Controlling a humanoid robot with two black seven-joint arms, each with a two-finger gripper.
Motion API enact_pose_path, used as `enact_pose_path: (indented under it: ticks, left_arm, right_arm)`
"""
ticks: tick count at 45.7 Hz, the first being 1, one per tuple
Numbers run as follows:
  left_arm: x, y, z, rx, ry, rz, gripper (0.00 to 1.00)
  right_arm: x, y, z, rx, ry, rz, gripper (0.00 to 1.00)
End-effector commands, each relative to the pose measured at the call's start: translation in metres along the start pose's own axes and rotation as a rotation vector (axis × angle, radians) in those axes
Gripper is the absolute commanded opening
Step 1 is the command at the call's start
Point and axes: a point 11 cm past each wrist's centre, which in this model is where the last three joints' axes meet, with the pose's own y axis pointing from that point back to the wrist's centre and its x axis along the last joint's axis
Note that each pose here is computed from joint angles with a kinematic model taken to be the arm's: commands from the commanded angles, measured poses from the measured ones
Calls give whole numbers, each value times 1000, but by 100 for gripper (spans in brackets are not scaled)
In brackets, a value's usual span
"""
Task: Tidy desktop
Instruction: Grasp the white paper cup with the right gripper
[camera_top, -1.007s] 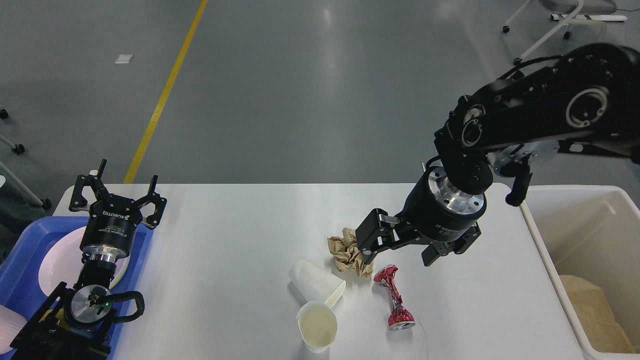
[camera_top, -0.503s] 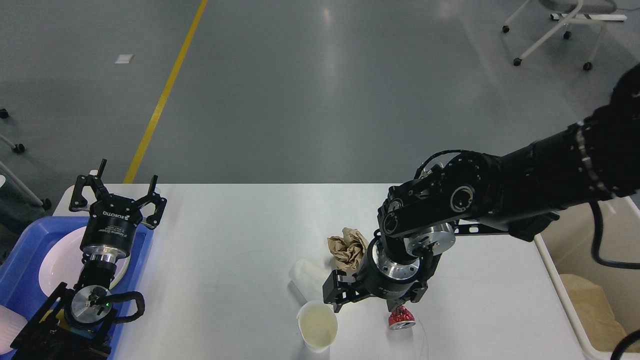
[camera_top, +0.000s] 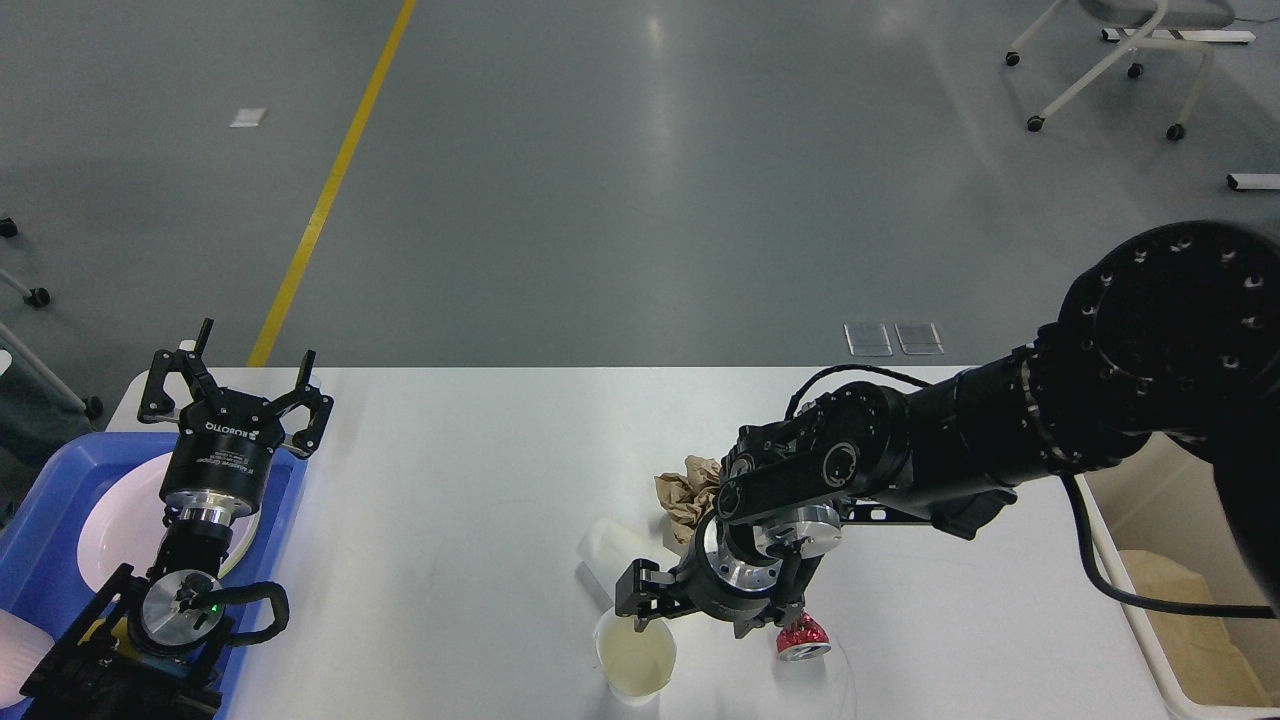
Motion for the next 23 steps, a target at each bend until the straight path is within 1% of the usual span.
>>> enact_pose_path:
  ticks: [1,6,8,10,12,14,15,17,19,20,21,23]
  left_arm:
    - [0,0,0,-1,0,0,96]
    - [0,0,0,-1,0,-1,96]
    - [0,0,0,-1,0,0,96]
    - [0,0,0,-1,0,0,96]
    - [0,0,0,0,0,0,96]
    - [0,0,0,0,0,0,96]
    - [0,0,0,0,0,0,96]
    - [0,0,0,0,0,0,96]
    - [0,0,0,-1,0,0,96]
    - [0,0,0,0,0,0,96]
    - [0,0,0,0,0,0,96]
    - [0,0,0,-1,0,-1,96]
  right_arm:
    - [-5,-17,-5,2,0,15,96]
    - [-9,-26,-6,3,8,13,95]
    - [-10,-27,-6,5,9,14,92]
    - [-10,-27,-5,5,8,11,84]
    - [-12,-28,-5,5,8,8,74]
    - [-14,-30,-5,4,-5,0,59]
    - [-15,-31,-4,3,-13,-7,49]
    - [-18,-33,-3,5,-22,-16,25]
    - [-20,-34,-2,4,-32,-26,8]
    - [-21,-35,-2,5,-39,-30,2]
    - [-22,-35,-2,5,-45,-34,0]
    - [-23,-36,-2,7,-55,-39,0]
